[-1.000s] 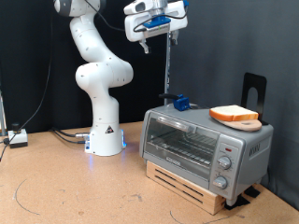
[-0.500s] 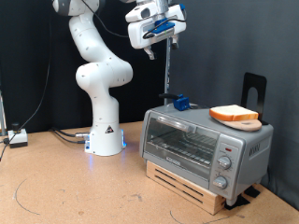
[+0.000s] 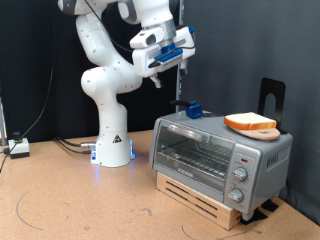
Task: Make a piece of toast with the oven
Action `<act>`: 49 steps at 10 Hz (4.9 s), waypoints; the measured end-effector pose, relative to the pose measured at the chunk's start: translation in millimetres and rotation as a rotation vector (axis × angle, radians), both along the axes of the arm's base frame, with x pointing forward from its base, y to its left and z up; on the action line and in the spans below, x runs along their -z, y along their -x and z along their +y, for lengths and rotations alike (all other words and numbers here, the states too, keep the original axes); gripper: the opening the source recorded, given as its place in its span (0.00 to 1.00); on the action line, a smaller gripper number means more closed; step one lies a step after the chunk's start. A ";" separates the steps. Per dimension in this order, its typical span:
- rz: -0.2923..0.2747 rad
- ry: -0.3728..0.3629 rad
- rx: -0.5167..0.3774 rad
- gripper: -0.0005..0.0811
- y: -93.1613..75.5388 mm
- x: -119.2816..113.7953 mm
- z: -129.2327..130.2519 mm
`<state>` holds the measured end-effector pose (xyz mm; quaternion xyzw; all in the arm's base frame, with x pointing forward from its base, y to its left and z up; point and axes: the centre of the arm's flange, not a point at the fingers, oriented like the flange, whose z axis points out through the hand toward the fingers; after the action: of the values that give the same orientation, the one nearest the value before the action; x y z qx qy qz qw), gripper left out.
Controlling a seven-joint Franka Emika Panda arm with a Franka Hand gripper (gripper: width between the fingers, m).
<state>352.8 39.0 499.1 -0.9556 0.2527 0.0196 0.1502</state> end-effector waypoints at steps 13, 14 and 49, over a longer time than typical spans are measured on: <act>-0.017 -0.072 -0.125 0.99 8.4 77.7 -25.2; -0.012 -0.066 -0.122 0.99 9.6 86.7 -25.6; 0.073 0.104 -0.015 0.99 -20.4 195.2 -108.6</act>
<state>373.2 -69.6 303.9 -0.9626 0.2517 0.0424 0.0909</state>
